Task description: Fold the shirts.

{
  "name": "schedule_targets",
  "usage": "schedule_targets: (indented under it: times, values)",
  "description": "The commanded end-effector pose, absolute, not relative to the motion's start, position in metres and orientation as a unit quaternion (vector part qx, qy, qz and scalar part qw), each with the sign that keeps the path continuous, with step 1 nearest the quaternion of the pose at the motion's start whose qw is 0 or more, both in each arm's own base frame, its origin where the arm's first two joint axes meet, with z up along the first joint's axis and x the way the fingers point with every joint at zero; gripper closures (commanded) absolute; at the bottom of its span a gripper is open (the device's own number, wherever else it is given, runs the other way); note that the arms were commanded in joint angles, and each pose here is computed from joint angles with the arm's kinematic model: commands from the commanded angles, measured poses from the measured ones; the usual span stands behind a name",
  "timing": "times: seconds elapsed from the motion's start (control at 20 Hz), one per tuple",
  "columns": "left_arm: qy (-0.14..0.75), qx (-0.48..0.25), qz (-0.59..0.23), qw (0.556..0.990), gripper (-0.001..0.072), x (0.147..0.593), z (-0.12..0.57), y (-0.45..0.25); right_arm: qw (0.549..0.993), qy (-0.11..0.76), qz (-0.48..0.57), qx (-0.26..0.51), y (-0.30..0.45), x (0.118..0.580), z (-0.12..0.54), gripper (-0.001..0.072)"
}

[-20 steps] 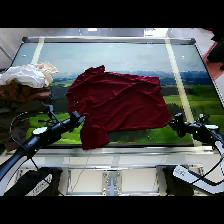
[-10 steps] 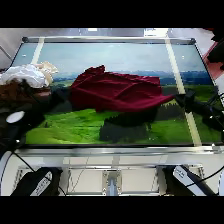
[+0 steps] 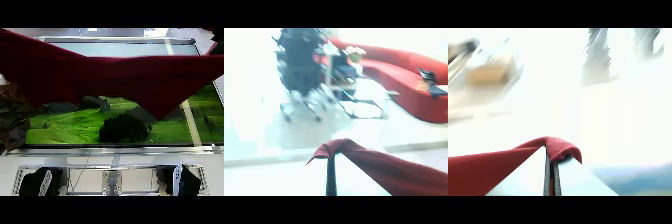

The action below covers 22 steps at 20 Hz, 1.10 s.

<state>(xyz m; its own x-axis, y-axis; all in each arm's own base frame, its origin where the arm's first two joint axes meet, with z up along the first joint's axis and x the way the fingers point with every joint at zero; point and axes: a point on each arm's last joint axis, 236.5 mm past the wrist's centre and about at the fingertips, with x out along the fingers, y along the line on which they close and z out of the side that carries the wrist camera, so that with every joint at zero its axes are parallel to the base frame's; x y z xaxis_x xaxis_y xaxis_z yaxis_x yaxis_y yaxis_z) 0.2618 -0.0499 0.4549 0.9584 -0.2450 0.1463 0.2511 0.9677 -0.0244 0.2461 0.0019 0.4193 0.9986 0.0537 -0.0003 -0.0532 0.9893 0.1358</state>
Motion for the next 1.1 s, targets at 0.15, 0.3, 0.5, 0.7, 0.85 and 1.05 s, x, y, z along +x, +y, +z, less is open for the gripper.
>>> schedule_targets:
  times: [0.15, 0.3, 0.5, 0.7, 0.85, 1.05]
  values:
    - [-0.050, 0.028, -0.078, 0.995, 0.0695, 0.281, 0.485, -0.026, 0.996, -0.080, -0.006, 0.023, 0.000, 0.230, 0.495, 0.0682]
    - [0.061, -0.010, -0.088, 0.994, 0.0695, 0.365, 0.416, -0.010, 0.988, 0.007, 0.080, 0.130, -0.022, 0.288, 0.441, 0.0682]
    - [0.261, -0.040, -0.149, 0.953, 0.0696, 0.456, 0.268, -0.037, 0.954, 0.182, 0.117, 0.206, -0.036, 0.378, 0.295, 0.0681]
    - [0.401, 0.041, -0.133, 0.906, 0.0695, 0.523, 0.105, -0.079, 0.928, 0.331, 0.067, 0.157, -0.019, 0.453, 0.121, 0.0681]
    - [0.421, 0.090, -0.061, 0.900, 0.0695, 0.562, 0.025, -0.077, 0.917, 0.349, 0.025, 0.189, -0.019, 0.502, 0.041, 0.0681]
    - [0.403, 0.057, -0.033, 0.913, 0.0695, 0.589, -0.010, -0.073, 0.905, 0.341, -0.032, 0.253, -0.034, 0.535, -0.023, 0.0681]
